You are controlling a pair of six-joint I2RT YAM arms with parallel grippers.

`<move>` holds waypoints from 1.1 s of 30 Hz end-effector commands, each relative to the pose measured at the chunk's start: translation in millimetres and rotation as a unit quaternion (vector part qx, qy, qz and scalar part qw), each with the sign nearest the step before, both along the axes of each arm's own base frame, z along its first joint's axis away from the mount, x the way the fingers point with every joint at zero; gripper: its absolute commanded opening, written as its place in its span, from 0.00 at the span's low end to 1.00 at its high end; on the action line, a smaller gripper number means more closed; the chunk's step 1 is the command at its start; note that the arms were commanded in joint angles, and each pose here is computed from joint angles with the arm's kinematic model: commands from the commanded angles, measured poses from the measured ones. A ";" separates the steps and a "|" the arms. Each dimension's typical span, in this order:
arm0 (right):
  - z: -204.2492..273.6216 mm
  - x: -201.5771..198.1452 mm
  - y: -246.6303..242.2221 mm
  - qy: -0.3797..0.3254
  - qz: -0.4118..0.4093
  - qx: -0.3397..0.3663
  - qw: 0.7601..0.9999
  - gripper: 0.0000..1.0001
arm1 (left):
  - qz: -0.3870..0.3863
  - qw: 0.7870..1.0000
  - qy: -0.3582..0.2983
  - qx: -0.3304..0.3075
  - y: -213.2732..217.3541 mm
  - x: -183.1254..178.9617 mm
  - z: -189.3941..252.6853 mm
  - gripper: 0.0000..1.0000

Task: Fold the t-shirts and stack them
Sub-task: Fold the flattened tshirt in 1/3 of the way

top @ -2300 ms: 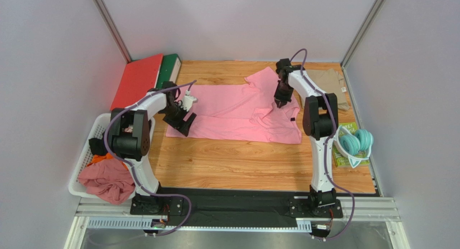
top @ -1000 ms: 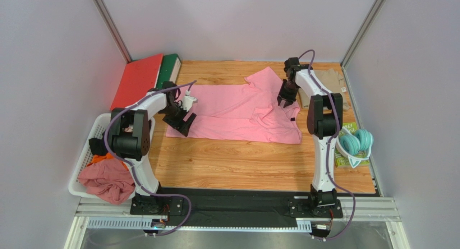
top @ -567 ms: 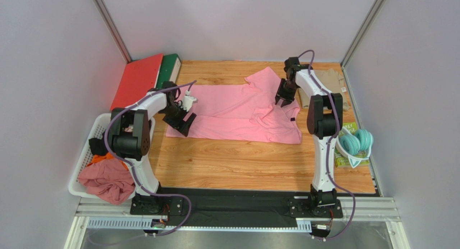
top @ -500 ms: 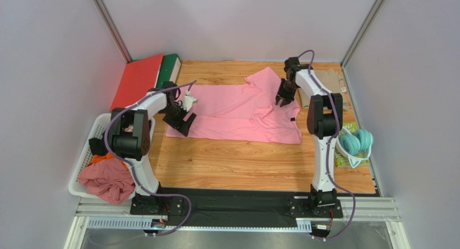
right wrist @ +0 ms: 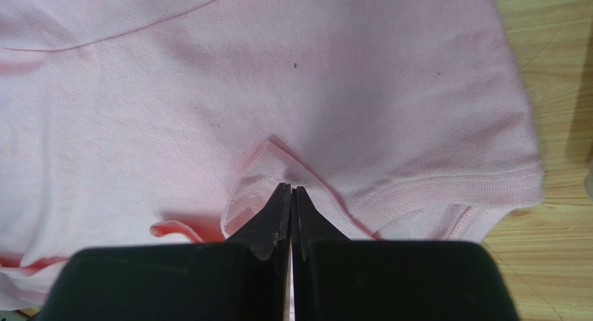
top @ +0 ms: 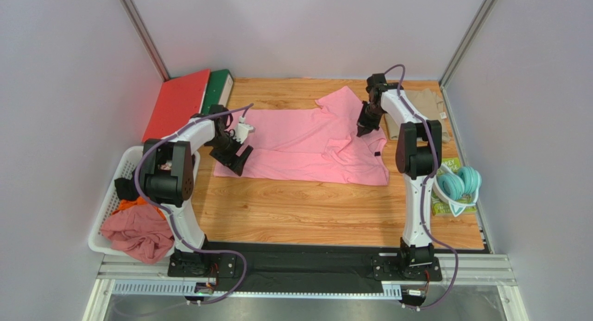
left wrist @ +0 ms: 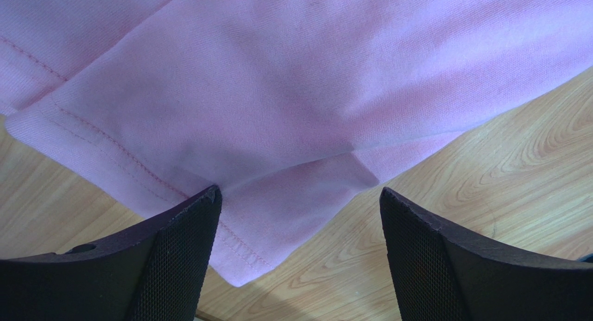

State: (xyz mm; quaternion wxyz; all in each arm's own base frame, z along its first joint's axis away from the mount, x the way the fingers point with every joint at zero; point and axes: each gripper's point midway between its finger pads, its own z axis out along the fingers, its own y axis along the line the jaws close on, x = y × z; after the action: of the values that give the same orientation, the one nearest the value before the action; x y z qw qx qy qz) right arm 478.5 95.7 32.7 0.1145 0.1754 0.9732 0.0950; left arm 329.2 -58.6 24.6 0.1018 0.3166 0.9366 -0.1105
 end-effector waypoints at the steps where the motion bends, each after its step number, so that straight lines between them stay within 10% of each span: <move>1: 26.9 11.3 2.3 -0.038 0.008 0.004 0.999 0.00 | -0.009 1.000 -0.012 -0.003 -1.3 9.1 6.9 0.90; 14: 62.4 8.0 -7.2 -0.074 0.011 -0.014 0.997 0.00 | -0.008 1.000 -0.009 -0.003 -1.3 8.8 2.1 0.90; 17: 61.5 3.5 -12.1 -0.075 0.026 -0.030 0.996 0.29 | -0.008 1.000 -0.010 -0.003 -1.4 9.7 2.4 0.90; 20: 55.0 -0.1 -18.1 -0.065 0.034 -0.046 0.996 0.06 | -0.009 1.000 -0.016 -0.003 -1.7 13.4 4.1 0.90; 24: 46.3 2.4 -18.1 -0.058 0.051 -0.051 0.996 0.34 | -0.008 1.000 -0.017 -0.005 -2.5 15.7 5.3 0.90; 33: 27.9 6.8 -0.1 -0.040 0.092 0.007 0.995 0.37 | -0.002 1.000 -0.022 -0.015 -6.7 22.3 10.4 0.90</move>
State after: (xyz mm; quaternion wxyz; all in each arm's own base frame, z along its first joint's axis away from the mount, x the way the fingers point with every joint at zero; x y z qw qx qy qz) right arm 478.5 87.4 59.3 0.1444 0.1076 0.9800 0.0848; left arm 337.3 -59.6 26.1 0.1058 0.3163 0.9363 -0.1100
